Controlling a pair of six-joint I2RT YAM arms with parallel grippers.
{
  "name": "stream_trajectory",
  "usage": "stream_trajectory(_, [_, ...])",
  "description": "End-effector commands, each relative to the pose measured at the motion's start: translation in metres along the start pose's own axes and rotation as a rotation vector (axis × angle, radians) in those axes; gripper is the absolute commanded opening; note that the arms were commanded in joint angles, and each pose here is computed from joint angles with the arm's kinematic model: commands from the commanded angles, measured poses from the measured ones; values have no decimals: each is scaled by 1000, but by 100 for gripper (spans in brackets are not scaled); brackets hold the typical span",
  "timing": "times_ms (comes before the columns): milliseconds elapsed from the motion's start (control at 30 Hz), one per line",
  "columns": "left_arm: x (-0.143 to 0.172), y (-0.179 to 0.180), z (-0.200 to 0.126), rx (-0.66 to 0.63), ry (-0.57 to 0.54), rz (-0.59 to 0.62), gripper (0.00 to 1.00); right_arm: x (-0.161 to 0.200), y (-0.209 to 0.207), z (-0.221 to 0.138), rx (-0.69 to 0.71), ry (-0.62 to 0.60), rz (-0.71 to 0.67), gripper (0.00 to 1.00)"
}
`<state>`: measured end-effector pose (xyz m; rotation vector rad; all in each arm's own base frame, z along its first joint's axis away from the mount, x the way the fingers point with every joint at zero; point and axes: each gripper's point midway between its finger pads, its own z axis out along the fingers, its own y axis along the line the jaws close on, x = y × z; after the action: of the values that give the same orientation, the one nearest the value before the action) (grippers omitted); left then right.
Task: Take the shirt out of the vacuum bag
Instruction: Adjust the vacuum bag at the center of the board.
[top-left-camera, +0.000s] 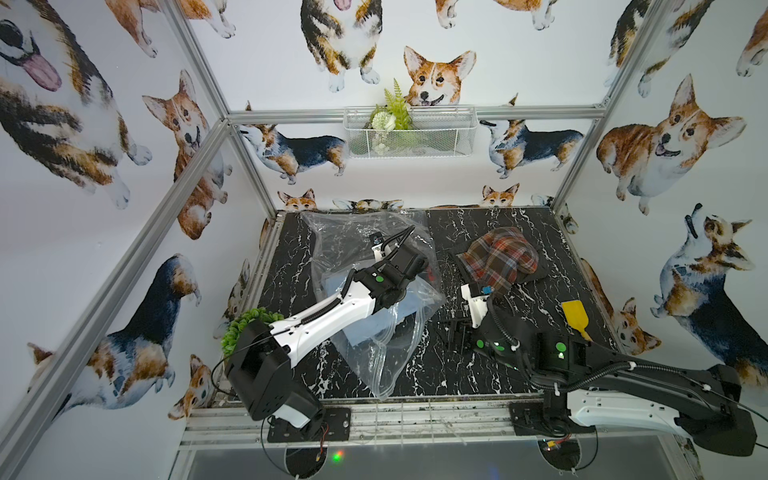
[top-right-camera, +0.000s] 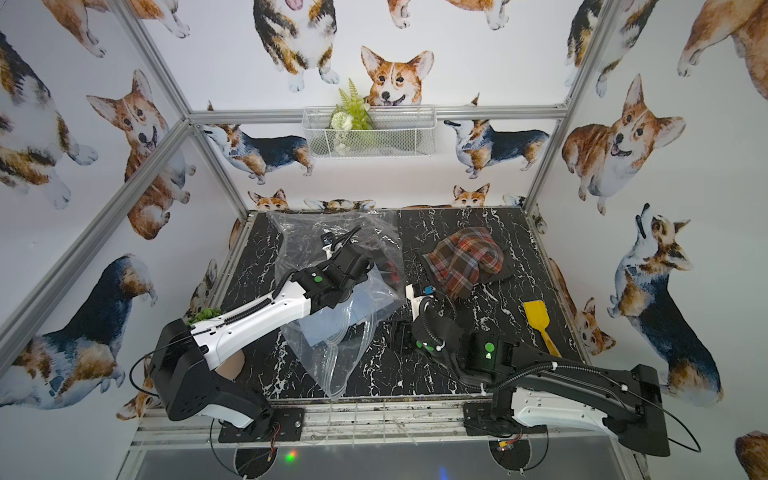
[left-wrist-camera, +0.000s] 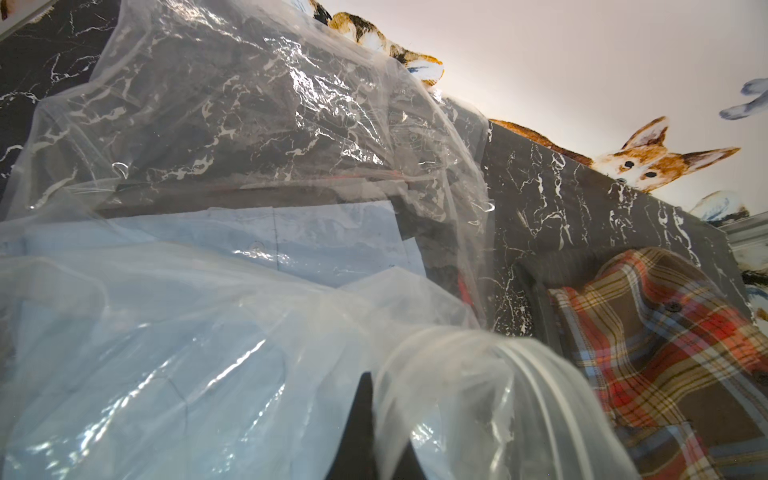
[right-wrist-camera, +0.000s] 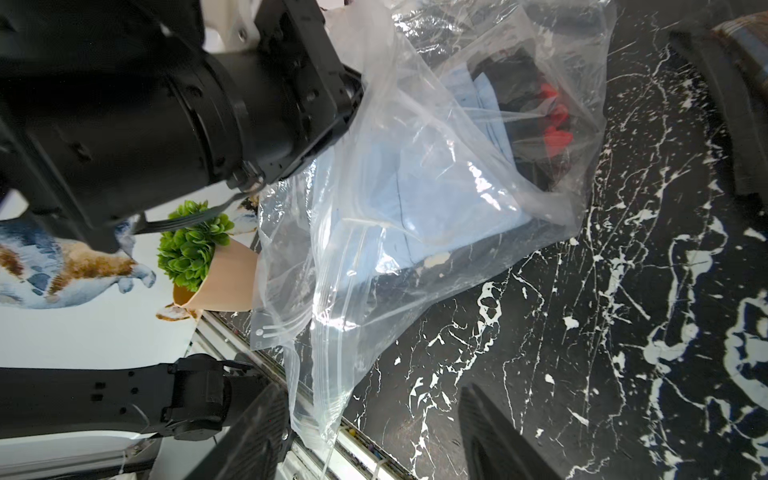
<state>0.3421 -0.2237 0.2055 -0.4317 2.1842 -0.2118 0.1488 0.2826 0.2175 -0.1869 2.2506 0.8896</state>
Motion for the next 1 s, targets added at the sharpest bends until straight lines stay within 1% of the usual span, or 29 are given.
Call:
stream_trajectory(0, [-21, -7, -12, 37, -86, -63, 0, -3, -23, 9, 96, -85, 24, 70])
stream_trajectory(67, [-25, -6, -18, 46, -90, -59, 0, -3, -29, 10, 98, -111, 32, 73])
stream_trajectory(133, [-26, -6, -21, 62, -90, -52, 0, -3, -36, 14, 93, -111, 65, 74])
stream_trajectory(267, [-19, -2, -25, 87, -67, -37, 0, 1, -65, 32, 59, -69, 256, 74])
stream_trajectory(300, [-16, -1, -25, 89, -59, -27, 0, 0, -68, 34, 47, -67, 274, 74])
stream_trajectory(367, [-12, 4, -25, 80, -49, -6, 0, -2, -68, 37, 51, -71, 263, 74])
stream_trajectory(400, [-11, 8, -25, 72, -47, -2, 5, -2, -68, 39, 56, -67, 255, 76])
stream_trajectory(433, [-9, 12, -25, 64, -47, -2, 8, -2, -67, 44, 57, -56, 248, 76])
stream_trajectory(467, [-8, 14, -25, 60, -46, -1, 8, -1, -66, 50, 54, -48, 250, 77])
stream_trajectory(500, [-6, 17, -25, 58, -43, -3, 1, -1, -64, 56, 46, -42, 249, 76])
stream_trajectory(533, [-5, 18, -25, 56, -42, -1, 0, 1, -65, 62, 49, -37, 245, 76])
stream_trajectory(600, [-4, 19, -25, 57, -37, 3, 0, 2, -70, 70, 59, -45, 247, 76])
stream_trajectory(800, [-6, 22, -32, 68, -37, 10, 0, -1, -109, 97, 64, -41, 413, 77])
stream_trajectory(967, [-3, 25, -33, 68, -26, 14, 0, -13, -105, 127, 107, 10, 356, 76])
